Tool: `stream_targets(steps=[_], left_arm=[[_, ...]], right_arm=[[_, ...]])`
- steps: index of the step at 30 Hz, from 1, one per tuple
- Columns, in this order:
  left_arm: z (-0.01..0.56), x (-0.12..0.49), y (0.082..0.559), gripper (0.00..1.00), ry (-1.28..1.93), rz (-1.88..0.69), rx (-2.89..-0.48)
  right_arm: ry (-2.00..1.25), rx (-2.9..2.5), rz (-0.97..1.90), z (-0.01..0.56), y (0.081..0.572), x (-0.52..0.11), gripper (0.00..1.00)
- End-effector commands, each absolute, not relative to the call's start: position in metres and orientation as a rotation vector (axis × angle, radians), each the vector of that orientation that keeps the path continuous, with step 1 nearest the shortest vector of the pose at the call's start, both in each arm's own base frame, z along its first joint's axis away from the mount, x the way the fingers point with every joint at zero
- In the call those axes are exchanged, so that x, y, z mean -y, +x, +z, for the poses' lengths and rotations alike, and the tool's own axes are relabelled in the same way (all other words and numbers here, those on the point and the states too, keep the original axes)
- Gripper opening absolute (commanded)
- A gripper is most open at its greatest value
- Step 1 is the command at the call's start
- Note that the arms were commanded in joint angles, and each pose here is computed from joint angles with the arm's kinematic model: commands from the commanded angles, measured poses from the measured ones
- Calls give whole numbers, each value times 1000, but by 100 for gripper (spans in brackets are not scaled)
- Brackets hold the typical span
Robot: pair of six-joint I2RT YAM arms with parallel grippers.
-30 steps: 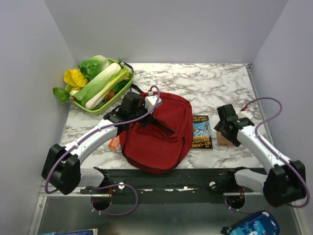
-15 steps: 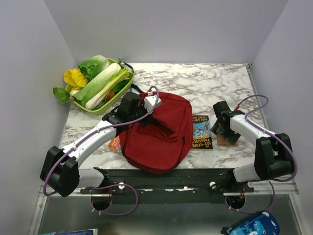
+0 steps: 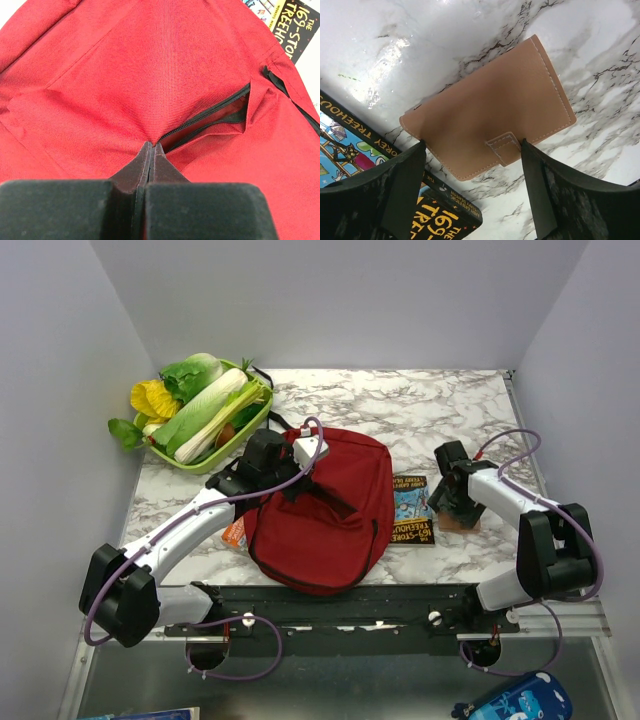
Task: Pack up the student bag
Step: Pick up the personal item from the center of the board, then place the personal item in the student bag.
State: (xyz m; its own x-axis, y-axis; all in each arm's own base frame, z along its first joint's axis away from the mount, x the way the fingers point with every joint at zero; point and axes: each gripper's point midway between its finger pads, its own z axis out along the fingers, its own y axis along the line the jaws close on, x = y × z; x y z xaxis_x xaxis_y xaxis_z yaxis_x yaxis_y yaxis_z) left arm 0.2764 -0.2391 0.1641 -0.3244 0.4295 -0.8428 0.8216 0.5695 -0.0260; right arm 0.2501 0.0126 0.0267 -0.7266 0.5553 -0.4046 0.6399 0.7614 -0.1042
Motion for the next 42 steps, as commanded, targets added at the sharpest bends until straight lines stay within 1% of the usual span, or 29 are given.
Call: stream_targets(steps=[1,3,4,6,7,10,11,14,17,19,20,21,23,26,27,29,30,34,38,42], left_arm=[[177,237,278,0,998,-568,-1915],[176,236,278,0,999,-568,-1916],[175,236,277,0,1000,-566,-1919],[174,235,277,0,1002,-565,-1919],[173,235,276,0,1005,-565,-1923],[172,235,276,0,1006,-563,-1922],[172,235,277,0,1004,-564,-1923],[174,236,278,0,1003,-565,-1923],[177,237,280,0,991,-567,-1921],[178,238,282,0,984,-568,-1924],[178,239,283,0,981,-569,-1928],[177,240,283,0,976,-576,-1933],[177,242,284,0,972,-582,-1935],[176,245,286,0,963,-595,-1945],[174,246,286,0,963,-600,-1952],[175,247,287,0,962,-603,-1951],[174,247,288,0,961,-602,-1956],[175,247,288,0,967,-598,-1955],[174,246,288,0,973,-591,-1956],[174,245,288,0,974,-586,-1954]], right_arm=[[901,-2638,-279,21,256,-20,78],[901,-2643,-275,20,257,-21,73],[897,-2644,-273,20,257,-21,66],[890,-2627,-253,26,258,-22,58],[878,-2616,-240,30,260,-22,50],[848,-2566,-199,49,266,-22,40],[841,-2555,-189,54,267,-22,39],[810,-2497,-129,84,274,-24,38],[757,-2422,-16,117,277,-32,41],[678,-2407,103,131,274,-46,43],[642,-2350,181,148,275,-54,44],[584,-2347,274,156,272,-70,44],[512,-2306,369,171,269,-89,45],[329,-2307,509,187,260,-139,47],[212,-2329,584,188,250,-168,48],[104,-2297,681,200,248,-200,52],[6,-2298,731,202,240,-225,53],[-246,-2250,837,205,230,-281,53],[-415,-2261,905,193,218,-322,54],[-549,-2272,912,181,201,-351,54]])
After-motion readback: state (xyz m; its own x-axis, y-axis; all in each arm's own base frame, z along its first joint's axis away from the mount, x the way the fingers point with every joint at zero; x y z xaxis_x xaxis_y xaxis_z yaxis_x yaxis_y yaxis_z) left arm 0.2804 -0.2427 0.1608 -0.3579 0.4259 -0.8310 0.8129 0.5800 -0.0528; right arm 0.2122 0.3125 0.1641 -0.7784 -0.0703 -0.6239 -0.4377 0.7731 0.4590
